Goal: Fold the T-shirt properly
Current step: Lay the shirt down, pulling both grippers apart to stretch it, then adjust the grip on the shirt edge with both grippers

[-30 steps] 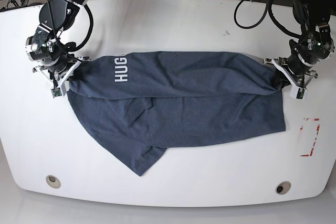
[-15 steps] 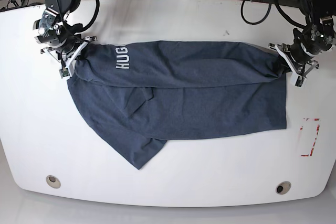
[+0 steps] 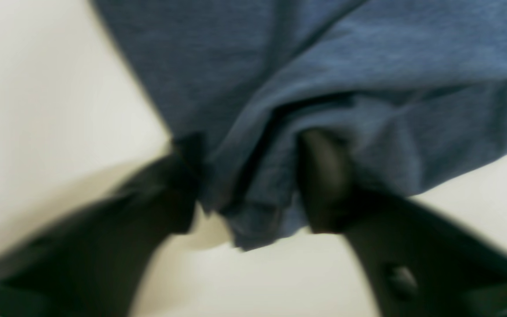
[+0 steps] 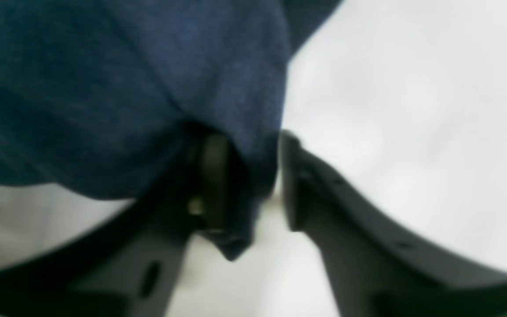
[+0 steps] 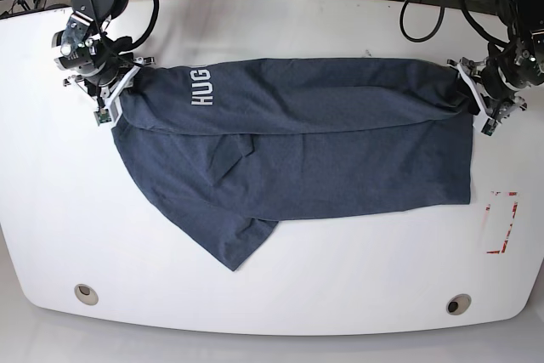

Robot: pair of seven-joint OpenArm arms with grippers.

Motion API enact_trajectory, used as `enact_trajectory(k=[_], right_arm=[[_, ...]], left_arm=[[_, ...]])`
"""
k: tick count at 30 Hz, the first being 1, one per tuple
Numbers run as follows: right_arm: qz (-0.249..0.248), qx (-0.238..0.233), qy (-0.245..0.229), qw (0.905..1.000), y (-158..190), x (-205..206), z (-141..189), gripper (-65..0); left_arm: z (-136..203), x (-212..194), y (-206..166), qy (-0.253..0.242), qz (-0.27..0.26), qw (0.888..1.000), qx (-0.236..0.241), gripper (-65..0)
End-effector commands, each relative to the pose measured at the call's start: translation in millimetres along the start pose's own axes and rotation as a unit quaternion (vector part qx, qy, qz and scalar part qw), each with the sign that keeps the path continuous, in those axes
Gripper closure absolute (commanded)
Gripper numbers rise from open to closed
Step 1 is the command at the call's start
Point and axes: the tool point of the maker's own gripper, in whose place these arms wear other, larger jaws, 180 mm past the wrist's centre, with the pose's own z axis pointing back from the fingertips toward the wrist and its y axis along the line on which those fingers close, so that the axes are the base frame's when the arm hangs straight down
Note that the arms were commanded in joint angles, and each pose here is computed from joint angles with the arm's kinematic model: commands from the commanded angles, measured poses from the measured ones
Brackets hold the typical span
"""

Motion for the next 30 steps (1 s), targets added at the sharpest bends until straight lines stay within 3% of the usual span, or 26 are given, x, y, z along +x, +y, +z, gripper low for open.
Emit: enact_trajectory(k=[1,5,10,14,22,30], right_arm=[[0.01,-0.013,-0.028,0.9995,-7,17,9,-30.9],[0.022,-0.026,-0.037,0.9988,-8,21,21,-41.7],[0.027,-0.033,-0.055,0.9976,-3,37,31,-47.7],[0.027,-0.036,-0.073,0.9963,4,47,39,-48.2],[0.032,-0.027,-0.091,0.995,13,64,37,-48.2],[0.032,-0.029,-0.119,0.9919,12,89,40,-48.2]], left_arm=[[11,23,1,-0.029,-0.04,0.999,-0.003,-39.9],[17,24,-6,-0.022,-0.071,0.997,-0.01,-41.0],[25,35,-10,-0.026,-0.094,0.995,-0.003,-41.2],[35,46,-9,-0.035,-0.109,0.993,0.012,-41.2],[52,48,21,-0.049,-0.083,0.994,0.057,-41.1],[49,38,26,-0.039,-0.067,0.995,0.057,-41.0]])
